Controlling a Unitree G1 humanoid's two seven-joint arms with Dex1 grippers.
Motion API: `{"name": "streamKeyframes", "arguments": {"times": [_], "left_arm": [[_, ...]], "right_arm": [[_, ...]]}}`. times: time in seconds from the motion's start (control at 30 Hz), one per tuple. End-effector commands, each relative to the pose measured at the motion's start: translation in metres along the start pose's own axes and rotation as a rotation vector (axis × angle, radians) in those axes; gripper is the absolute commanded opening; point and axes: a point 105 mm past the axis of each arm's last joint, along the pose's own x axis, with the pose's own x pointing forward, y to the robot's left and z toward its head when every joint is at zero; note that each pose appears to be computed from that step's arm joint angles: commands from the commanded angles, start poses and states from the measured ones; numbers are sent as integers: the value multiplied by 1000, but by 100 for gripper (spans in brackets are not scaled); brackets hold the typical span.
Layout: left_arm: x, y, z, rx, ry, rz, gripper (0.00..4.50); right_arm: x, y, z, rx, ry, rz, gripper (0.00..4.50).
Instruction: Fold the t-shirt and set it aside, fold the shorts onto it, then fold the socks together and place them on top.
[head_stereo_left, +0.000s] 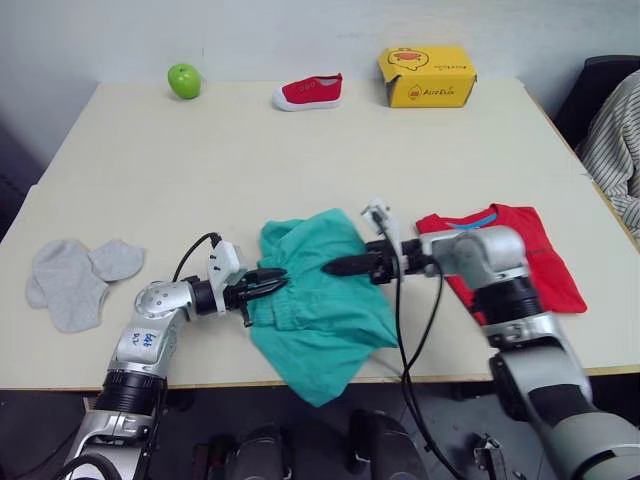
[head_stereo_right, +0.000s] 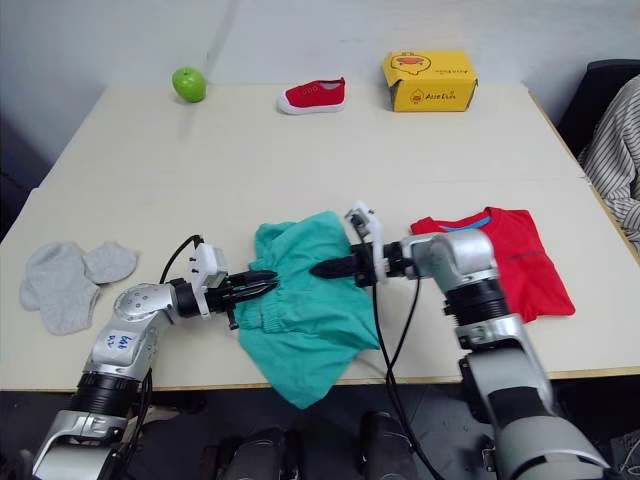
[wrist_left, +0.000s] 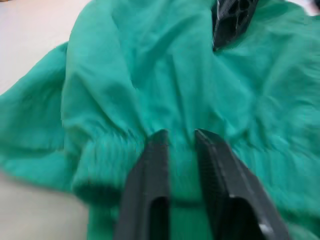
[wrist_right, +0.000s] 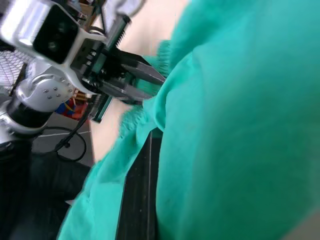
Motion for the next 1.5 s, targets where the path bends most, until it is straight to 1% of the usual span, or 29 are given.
{"name": "streamKeyframes", "arguments": {"times": [0.03,0.07,0.17,0.27,0.3,0.33,0.4,0.43,0.5,0.57,0.63,0.7,0.77,0.83,0.87,0.93,0.97,1.13,1.17,1.27,1.3,1.4,1.5], "left_arm": [[-3,-16,34,26,-84,-61,216],[-5,-18,37,24,-87,-62,249],[-9,-21,43,14,-95,-51,344],[-20,-24,41,-13,-90,-27,440],[-23,-26,39,-18,-80,-28,446],[-24,-27,38,-21,-74,-29,446],[-26,-29,36,-25,-68,-30,446],[-26,-30,37,-19,-68,-35,446],[-27,-31,38,-12,-69,-41,446],[-28,-32,40,-7,-68,-43,446],[-29,-33,40,-1,-58,-48,446],[-30,-34,40,1,-49,-50,446],[-32,-35,40,-1,-41,-50,446],[-34,-37,40,-2,-28,-52,446],[-36,-37,40,-5,-24,-54,448],[-37,-38,40,-9,-18,-57,450],[-37,-38,40,-11,-17,-58,450],[-36,-35,41,-12,-8,-69,450],[-37,-33,40,-11,-6,-70,450],[-41,-27,40,0,8,-63,450],[-44,-23,40,-1,10,-51,450],[-53,-16,36,-6,35,-32,450],[-59,-11,32,-1,54,-21,450]], "right_arm": [[-56,34,30,-202,-36,58,0],[-76,34,31,-206,-26,16,0],[-110,34,31,-202,-7,-67,0],[-182,23,20,-198,66,-314,0],[-198,20,16,-190,84,-377,0],[-206,18,13,-186,94,-408,0],[-226,2,5,-190,116,-502,0],[-235,-8,-3,-186,143,-545,0],[-246,-27,-23,-190,240,-611,0],[-251,-45,-35,-270,313,-667,0],[-250,-63,-40,-339,323,-732,0],[-250,-75,-47,-380,340,-781,0],[-249,-82,-52,-432,369,-805,0],[-248,-85,-52,-397,343,-811,0],[-246,-84,-50,-381,313,-805,24],[-247,-82,-40,-455,292,-807,76],[-249,-80,-39,-463,290,-809,109],[-275,-65,-25,-534,324,-887,285],[-279,-61,-23,-561,340,-897,327],[-298,-41,-5,-711,341,-953,435],[-303,-36,-3,-730,353,-963,447],[-311,-23,15,-794,323,-1002,447],[-308,-12,39,-891,215,-1006,447]]}}
